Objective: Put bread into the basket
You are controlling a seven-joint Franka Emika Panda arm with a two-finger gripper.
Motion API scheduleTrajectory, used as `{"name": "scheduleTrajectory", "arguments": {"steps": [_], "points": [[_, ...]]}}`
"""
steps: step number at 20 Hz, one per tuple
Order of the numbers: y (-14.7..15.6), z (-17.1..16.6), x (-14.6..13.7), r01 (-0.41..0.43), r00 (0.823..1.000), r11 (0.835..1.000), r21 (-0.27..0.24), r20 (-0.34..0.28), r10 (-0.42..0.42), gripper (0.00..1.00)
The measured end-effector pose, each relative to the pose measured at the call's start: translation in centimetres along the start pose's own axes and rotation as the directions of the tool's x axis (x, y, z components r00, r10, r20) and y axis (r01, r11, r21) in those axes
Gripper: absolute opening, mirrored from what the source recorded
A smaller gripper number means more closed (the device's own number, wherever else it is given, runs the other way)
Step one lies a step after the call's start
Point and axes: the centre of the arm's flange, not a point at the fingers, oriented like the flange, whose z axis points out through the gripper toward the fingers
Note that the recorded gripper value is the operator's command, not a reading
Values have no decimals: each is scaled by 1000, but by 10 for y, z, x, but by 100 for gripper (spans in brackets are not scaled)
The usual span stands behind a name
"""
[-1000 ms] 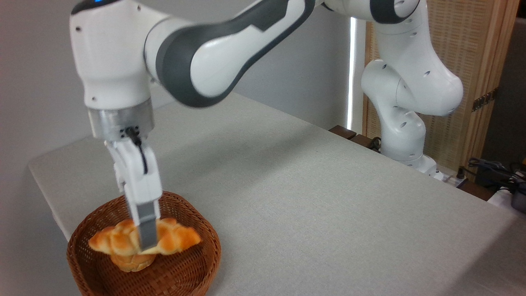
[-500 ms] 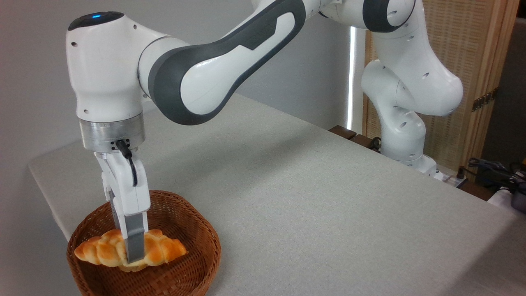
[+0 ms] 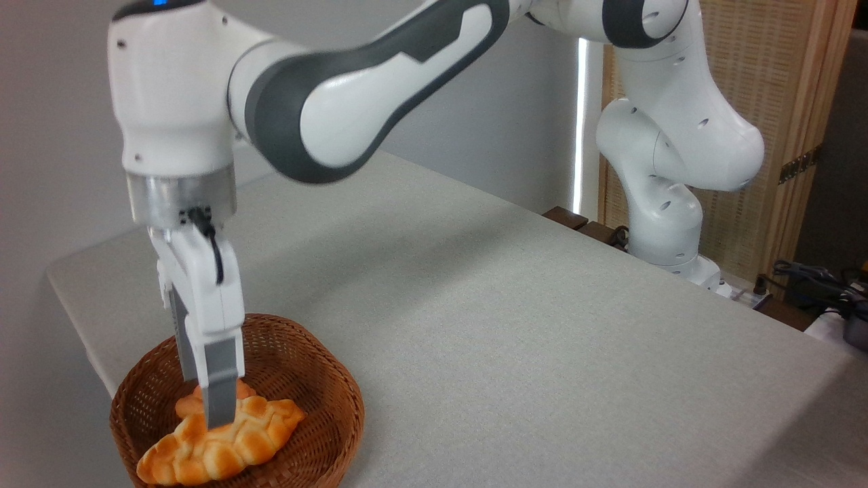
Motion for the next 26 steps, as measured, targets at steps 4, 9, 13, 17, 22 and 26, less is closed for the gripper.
{"name": "scheduleTrajectory", "arguments": {"steps": [4, 9, 13, 17, 22, 26], "points": [[19, -70, -27, 19, 997, 998, -60, 78, -14, 100], [49, -116, -62, 64, 996, 992, -111, 66, -57, 100], [72, -125, -84, 75, 994, 990, -116, 87, -65, 100], [65, -123, -102, 100, 991, 988, -120, 95, -89, 100], [53, -125, -117, 99, 992, 988, -118, 91, -89, 100], [65, -119, -103, 70, 993, 988, -140, 103, -56, 100]]}}
